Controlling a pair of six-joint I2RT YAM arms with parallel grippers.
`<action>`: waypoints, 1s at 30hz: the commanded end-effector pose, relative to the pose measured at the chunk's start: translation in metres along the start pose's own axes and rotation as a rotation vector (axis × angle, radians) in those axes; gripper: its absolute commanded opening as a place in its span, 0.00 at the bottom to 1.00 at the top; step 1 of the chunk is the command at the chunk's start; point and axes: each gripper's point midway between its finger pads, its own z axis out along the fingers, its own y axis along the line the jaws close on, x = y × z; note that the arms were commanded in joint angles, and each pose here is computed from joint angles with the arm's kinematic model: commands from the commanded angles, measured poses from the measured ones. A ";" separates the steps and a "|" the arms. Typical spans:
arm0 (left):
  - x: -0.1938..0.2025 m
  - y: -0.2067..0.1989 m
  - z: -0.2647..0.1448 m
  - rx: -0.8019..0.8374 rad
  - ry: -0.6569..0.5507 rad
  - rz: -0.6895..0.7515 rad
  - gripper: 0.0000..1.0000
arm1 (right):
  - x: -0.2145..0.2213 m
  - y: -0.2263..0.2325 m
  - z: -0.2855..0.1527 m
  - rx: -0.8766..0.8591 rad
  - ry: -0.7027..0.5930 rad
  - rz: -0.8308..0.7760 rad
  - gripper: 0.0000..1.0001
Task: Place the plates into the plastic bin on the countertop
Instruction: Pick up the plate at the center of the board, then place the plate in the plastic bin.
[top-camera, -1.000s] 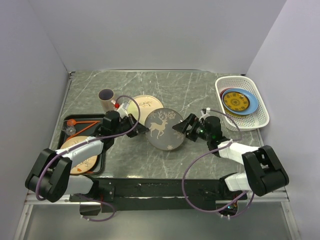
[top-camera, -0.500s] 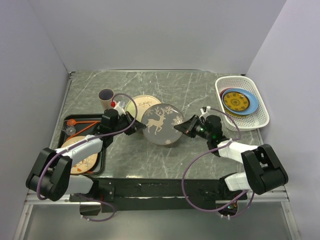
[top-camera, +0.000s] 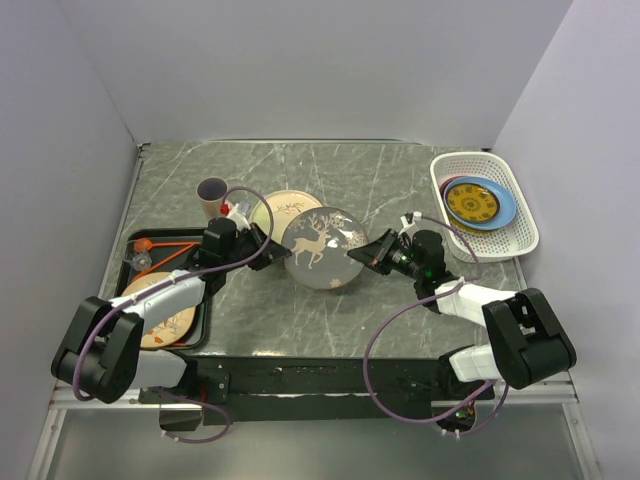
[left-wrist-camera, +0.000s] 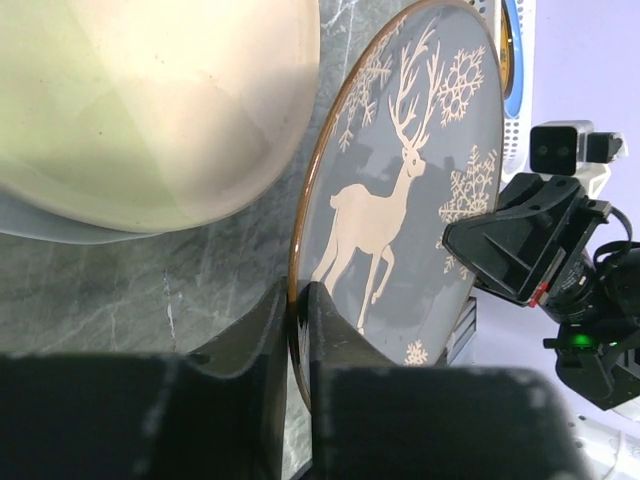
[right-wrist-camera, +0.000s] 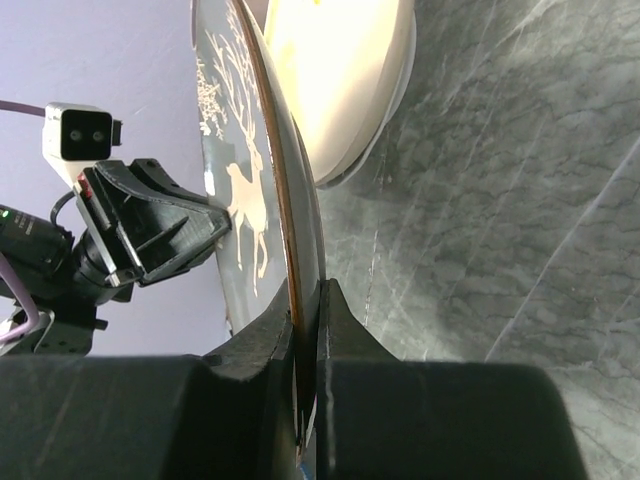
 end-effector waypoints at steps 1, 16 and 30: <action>-0.021 -0.068 -0.011 0.223 -0.073 0.122 0.21 | 0.004 0.013 0.002 -0.049 0.010 -0.074 0.00; -0.021 -0.058 -0.015 0.183 -0.101 0.145 0.93 | 0.006 0.023 0.002 -0.083 0.019 -0.078 0.00; -0.024 -0.045 -0.019 0.115 -0.128 0.182 0.99 | 0.001 0.028 0.001 -0.076 0.003 -0.095 0.00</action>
